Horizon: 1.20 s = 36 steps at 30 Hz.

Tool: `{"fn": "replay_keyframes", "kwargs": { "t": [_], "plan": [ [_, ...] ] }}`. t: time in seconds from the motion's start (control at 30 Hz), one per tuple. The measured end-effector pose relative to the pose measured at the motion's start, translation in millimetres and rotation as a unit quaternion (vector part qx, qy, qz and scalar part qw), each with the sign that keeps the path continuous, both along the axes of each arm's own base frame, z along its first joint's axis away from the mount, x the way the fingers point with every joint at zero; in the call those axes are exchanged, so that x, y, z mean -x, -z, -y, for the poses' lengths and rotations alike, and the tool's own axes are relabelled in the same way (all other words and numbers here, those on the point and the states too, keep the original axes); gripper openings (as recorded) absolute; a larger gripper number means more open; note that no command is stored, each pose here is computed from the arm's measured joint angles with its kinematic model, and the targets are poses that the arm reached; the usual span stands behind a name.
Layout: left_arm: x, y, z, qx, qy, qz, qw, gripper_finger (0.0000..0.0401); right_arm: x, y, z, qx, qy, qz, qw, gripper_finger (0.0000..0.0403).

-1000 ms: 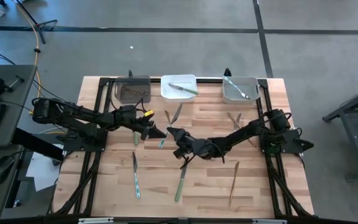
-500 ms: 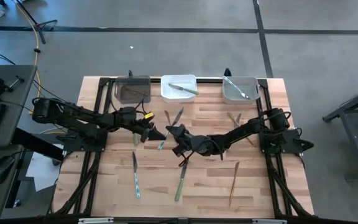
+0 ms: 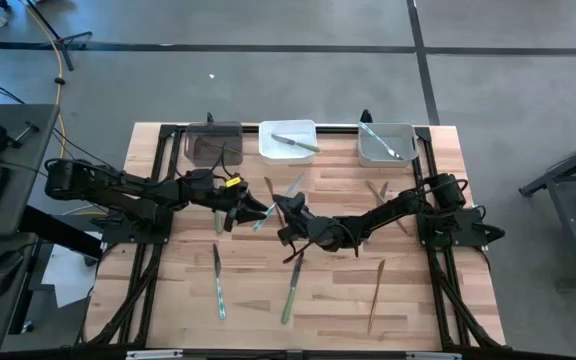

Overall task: Sort silverware by color (type)
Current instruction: Put the blue patterned knife into the gray bin

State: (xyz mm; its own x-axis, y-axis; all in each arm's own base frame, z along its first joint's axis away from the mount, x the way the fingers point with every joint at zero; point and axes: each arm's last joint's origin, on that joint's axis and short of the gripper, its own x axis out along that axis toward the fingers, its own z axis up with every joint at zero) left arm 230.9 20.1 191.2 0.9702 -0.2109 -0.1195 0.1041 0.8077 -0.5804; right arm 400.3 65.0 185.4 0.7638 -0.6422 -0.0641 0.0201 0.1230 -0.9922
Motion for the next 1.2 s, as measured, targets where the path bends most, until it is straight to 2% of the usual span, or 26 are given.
{"fn": "replay_keyframes", "kwargs": {
  "t": [0.17,0.33,0.47,0.57,0.63,0.7,0.8,0.87,0.97,1.1,1.2],
  "plan": [
    [6.8,-10.7,-6.3,-0.069,-0.025,0.030,0.997,0.0184,0.6,-0.9,4.0,-0.007,0.032,0.010,0.999,0.0002],
    [14.6,-17.5,-15.5,-0.138,-0.056,0.038,0.988,0.0190,3.3,-8.8,13.9,-0.023,0.068,0.025,0.997,0.0001],
    [21.3,-17.8,-22.6,-0.163,-0.079,0.037,0.983,0.0190,11.8,-23.3,35.2,-0.066,0.103,0.030,0.992,0.0001],
    [26.7,-10.4,-26.4,-0.157,-0.088,0.022,0.983,0.0190,29.4,-38.2,60.6,-0.129,0.148,0.032,0.980,0.0001],
    [29.2,-6.8,-28.2,-0.154,-0.093,0.017,0.983,0.0190,46.1,-46.2,81.3,-0.193,0.173,0.029,0.965,0.0001],
    [31.0,-3.5,-29.4,-0.150,-0.096,0.010,0.984,0.0190,67.8,-52.8,103.8,-0.269,0.202,0.016,0.942,0.0001],
    [32.8,0.5,-29.7,-0.149,-0.097,0.003,0.984,0.0191,103.7,-61.6,141.3,-0.383,0.263,0.007,0.885,0.0001],
    [33.6,1.6,-29.4,-0.145,-0.098,0.004,0.985,0.0191,124.9,-63.8,163.9,-0.427,0.306,-0.004,0.851,0.0001],
    [34.3,3.0,-29.1,-0.145,-0.097,0.003,0.985,0.0191,146.3,-65.9,191.1,-0.445,0.349,-0.011,0.824,0.0001],
    [34.3,3.1,-29.0,-0.140,-0.098,0.003,0.985,0.0191,164.1,-62.5,222.7,-0.469,0.365,-0.027,0.804,0.0002],
    [34.0,3.1,-27.7,-0.137,-0.095,0.003,0.986,0.0191,173.8,-56.3,240.5,-0.467,0.385,-0.042,0.795,0.0003]
  ]
}}
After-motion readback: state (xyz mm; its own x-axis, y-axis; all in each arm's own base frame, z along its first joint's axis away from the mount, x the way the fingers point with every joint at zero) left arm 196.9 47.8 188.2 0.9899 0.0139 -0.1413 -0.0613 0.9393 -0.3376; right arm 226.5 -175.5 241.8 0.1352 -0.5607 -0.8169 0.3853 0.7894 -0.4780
